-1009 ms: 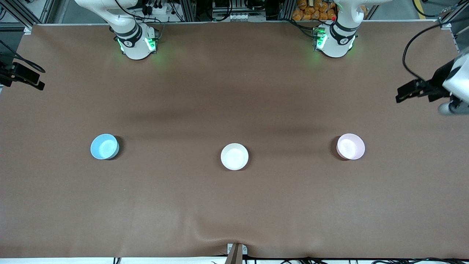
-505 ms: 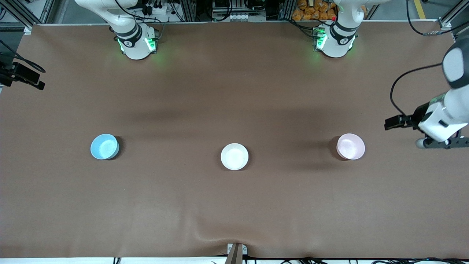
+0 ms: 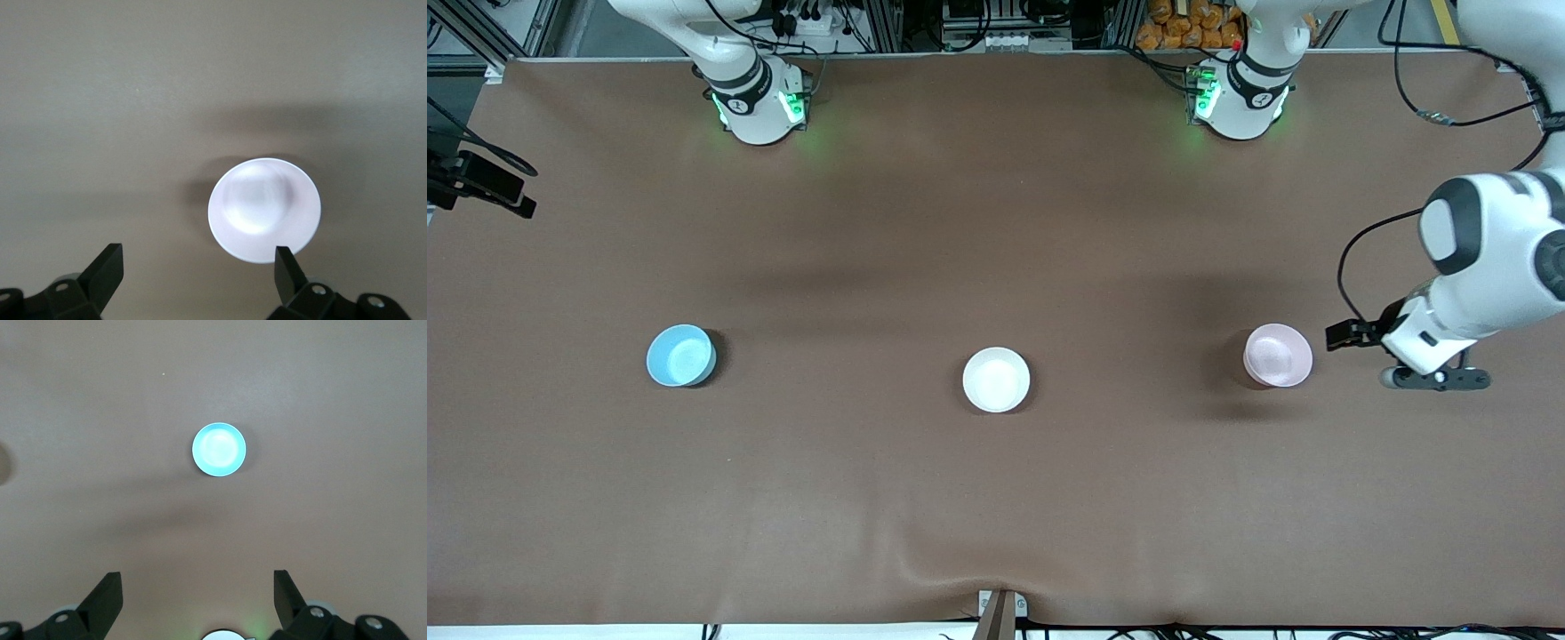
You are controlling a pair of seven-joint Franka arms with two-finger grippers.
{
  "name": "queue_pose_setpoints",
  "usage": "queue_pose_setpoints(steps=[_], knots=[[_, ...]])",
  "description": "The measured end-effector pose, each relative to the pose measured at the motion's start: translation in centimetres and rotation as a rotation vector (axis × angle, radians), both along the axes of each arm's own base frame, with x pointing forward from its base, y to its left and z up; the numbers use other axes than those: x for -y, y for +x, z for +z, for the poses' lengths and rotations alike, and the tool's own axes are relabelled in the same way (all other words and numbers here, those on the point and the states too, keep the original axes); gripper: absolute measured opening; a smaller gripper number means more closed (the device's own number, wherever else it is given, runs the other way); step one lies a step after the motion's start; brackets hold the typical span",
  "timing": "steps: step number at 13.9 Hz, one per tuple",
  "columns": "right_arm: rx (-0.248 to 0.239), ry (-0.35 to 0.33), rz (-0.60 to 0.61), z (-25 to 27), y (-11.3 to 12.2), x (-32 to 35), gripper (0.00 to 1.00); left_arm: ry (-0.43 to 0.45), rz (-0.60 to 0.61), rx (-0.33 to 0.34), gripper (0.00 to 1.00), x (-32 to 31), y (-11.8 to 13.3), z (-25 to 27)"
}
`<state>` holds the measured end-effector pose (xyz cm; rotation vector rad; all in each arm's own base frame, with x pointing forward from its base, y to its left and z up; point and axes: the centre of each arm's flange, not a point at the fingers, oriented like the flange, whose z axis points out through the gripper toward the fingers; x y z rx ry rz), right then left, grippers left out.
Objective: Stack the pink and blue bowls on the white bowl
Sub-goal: 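Lower the left gripper onto the pink bowl rim and grasp it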
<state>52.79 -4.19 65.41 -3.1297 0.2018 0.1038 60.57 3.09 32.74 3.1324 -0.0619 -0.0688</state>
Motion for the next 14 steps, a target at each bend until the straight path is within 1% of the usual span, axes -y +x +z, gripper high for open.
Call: queue_pose_setpoints(steps=[3, 6, 8, 9, 10, 11, 12, 13, 14], knots=[[0.0, 0.0, 0.0, 0.0, 0.0, 0.0, 1.0, -0.003, -0.001, 0.014, 1.0, 0.1, 0.2, -3.7], [0.0, 0.0, 0.0, 0.0, 0.0, 0.0, 1.0, -0.007, -0.007, 0.022, 0.97, 0.3, 0.2, -7.1], [0.0, 0.0, 0.0, 0.0, 0.0, 0.0, 1.0, -0.008, -0.019, 0.024, 0.85, 0.5, -0.1, -8.5], [0.0, 0.0, 0.0, 0.0, 0.0, 0.0, 1.0, -0.009, -0.033, 0.025, 0.85, 0.5, -0.3, -9.0], [0.0, 0.0, 0.0, 0.0, 0.0, 0.0, 1.0, -0.01, -0.045, 0.023, 0.79, 0.5, -0.5, -9.6], [0.0, 0.0, 0.0, 0.0, 0.0, 0.0, 1.0, -0.011, -0.051, 0.018, 0.79, 0.5, -0.7, -10.1], [0.0, 0.0, 0.0, 0.0, 0.0, 0.0, 1.0, -0.012, -0.057, 0.012, 0.73, 0.5, -0.9, -10.5], [0.0, 0.0, 0.0, 0.0, 0.0, 0.0, 1.0, -0.013, -0.063, 0.006, 0.69, 0.5, -1.0, -10.9], [0.0, 0.0, 0.0, 0.0, 0.0, 0.0, 1.0, -0.013, -0.064, 0.002, 0.68, 0.5, -1.2, -11.1]])
